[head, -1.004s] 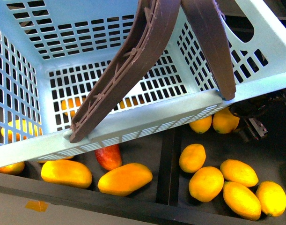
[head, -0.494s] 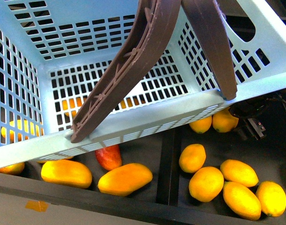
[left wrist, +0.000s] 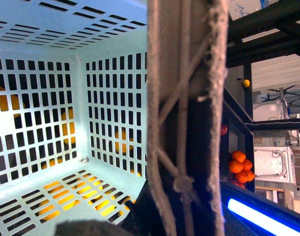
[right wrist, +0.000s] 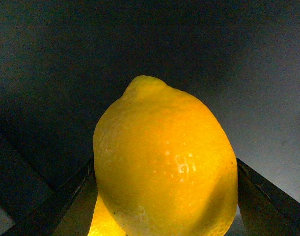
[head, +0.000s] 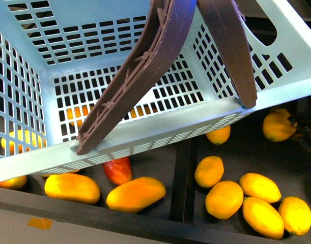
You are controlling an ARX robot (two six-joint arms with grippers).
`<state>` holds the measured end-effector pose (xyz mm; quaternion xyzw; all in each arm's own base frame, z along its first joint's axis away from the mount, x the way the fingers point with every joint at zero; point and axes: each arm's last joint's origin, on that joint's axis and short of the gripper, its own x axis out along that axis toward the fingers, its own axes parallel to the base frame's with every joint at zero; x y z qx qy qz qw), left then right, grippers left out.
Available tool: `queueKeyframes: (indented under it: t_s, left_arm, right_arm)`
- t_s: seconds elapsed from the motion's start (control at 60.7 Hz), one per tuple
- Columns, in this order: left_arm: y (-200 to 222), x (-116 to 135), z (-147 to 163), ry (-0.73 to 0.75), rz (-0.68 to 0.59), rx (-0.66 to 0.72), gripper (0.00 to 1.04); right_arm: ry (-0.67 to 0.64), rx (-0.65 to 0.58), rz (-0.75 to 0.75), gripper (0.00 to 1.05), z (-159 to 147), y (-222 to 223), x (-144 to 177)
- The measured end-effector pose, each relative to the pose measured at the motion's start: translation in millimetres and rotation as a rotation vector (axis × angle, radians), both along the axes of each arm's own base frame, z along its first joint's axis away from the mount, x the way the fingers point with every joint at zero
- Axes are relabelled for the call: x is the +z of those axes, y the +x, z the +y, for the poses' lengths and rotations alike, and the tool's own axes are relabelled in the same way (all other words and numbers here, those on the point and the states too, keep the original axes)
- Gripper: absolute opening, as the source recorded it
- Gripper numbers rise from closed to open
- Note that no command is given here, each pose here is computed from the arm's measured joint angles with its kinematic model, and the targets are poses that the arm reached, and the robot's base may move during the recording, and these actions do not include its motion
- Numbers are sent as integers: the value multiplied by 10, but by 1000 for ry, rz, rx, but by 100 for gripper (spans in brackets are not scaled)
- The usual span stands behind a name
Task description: Pick lemon and mango into basket
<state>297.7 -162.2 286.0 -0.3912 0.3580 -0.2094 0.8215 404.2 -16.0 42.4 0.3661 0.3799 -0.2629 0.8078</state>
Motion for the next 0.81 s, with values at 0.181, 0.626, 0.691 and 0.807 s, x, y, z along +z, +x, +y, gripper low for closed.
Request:
queueKeyframes:
  t_s: [0.181, 0.626, 0.691, 0.807]
  left_arm:
    - [0, 0, 0, 0, 0, 0, 5]
    - [0, 0, 0, 0, 0, 1, 5]
    - [0, 0, 0, 1, 0, 1, 5]
    - [0, 0, 0, 0, 0, 0, 5]
  right_arm:
    - [-74, 124, -149, 71, -124, -298, 685]
    - [-124, 371, -556, 71, 320, -1101, 2239]
    - [-124, 408, -593, 71, 468, -1190, 2350]
    - [-116, 492, -627, 71, 803, -1317, 2434]
